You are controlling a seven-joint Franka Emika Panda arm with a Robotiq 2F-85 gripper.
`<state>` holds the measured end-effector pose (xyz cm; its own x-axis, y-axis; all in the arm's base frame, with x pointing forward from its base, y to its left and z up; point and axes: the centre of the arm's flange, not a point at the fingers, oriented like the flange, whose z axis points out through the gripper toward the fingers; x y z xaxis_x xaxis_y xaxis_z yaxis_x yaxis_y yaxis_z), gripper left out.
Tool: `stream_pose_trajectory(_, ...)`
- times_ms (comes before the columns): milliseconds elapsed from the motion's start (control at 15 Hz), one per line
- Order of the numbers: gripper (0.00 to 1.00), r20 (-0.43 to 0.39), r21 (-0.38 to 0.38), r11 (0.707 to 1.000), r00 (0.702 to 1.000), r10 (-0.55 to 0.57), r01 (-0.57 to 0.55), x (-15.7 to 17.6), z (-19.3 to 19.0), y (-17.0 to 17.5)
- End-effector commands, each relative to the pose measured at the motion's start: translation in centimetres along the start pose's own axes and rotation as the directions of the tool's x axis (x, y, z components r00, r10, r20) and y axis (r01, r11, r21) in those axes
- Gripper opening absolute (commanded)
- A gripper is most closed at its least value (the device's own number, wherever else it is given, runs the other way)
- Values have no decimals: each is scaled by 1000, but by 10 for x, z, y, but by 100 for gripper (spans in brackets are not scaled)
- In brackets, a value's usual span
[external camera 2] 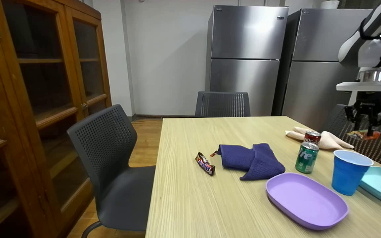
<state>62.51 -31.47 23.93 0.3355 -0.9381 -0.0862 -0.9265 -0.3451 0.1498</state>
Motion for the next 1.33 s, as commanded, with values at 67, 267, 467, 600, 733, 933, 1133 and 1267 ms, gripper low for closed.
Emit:
stream_pose_trajectory(67,15,-19,-24,993,993,-117,116,-37,-29,21)
stream_pose_trajectory(267,15,-28,-34,984,984,-175,174,-60,-38,25)
stream_pose_trajectory(467,15,-27,-50,974,975,-223,221,-85,-48,29)
stream_pose_trajectory(600,15,-27,-64,967,968,-248,246,-102,-52,30)
stream_pose_trajectory(733,15,-23,-73,964,966,-259,257,-119,-54,30)
stream_pose_trajectory(933,15,-22,-77,958,960,-280,278,-143,-55,33)
stream_pose_trajectory(1133,15,-1,-91,942,946,-325,324,-160,-50,37)
stream_pose_trajectory(1267,15,4,-89,935,939,-345,344,-168,-48,43)
